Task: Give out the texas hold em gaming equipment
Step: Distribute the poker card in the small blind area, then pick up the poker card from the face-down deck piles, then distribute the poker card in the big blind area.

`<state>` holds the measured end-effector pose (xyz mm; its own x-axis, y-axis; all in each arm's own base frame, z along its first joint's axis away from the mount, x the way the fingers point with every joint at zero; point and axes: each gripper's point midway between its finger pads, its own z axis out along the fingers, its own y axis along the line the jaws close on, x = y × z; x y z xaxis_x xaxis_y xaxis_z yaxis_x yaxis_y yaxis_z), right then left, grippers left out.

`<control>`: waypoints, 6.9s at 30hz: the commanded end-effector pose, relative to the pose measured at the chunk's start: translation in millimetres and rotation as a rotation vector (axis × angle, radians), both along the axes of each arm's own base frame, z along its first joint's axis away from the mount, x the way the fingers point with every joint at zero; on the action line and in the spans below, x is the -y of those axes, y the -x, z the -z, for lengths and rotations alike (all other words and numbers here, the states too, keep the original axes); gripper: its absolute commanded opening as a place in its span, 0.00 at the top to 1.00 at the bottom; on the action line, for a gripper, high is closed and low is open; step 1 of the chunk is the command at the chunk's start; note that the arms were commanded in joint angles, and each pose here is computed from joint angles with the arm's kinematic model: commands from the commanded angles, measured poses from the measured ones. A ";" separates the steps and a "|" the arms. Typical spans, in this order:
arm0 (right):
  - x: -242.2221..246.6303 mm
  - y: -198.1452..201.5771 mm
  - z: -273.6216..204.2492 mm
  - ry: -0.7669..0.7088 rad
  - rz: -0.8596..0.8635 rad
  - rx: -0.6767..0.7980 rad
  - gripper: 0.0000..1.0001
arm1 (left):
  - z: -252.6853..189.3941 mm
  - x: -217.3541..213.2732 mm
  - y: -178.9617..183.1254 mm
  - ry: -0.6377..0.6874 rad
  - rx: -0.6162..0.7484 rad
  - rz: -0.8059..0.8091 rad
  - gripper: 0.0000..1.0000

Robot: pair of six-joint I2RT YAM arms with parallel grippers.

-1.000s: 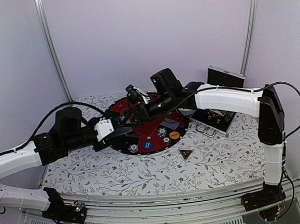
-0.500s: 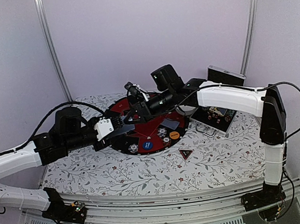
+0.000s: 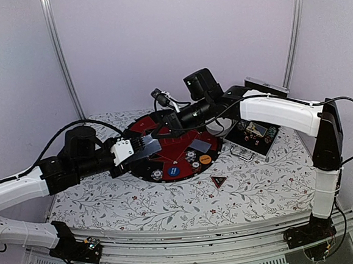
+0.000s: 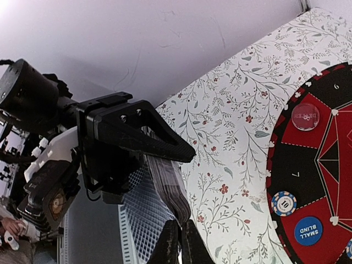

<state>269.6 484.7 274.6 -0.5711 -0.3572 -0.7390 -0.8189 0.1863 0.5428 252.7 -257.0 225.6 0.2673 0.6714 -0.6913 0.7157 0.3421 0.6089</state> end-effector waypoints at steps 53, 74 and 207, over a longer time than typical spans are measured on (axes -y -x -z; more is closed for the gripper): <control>1.3 10.8 203.5 0.125 0.301 -0.598 0.98 | -12.0 -1.9 -4.3 0.033 0.030 -0.014 0.47; 16.9 -1.6 146.9 0.241 0.373 -0.344 0.23 | -11.5 -1.1 -3.5 0.033 0.025 -0.007 0.47; 181.3 -207.5 204.8 0.219 1.024 -0.260 0.74 | -10.4 -1.6 -0.8 0.033 0.032 0.004 0.46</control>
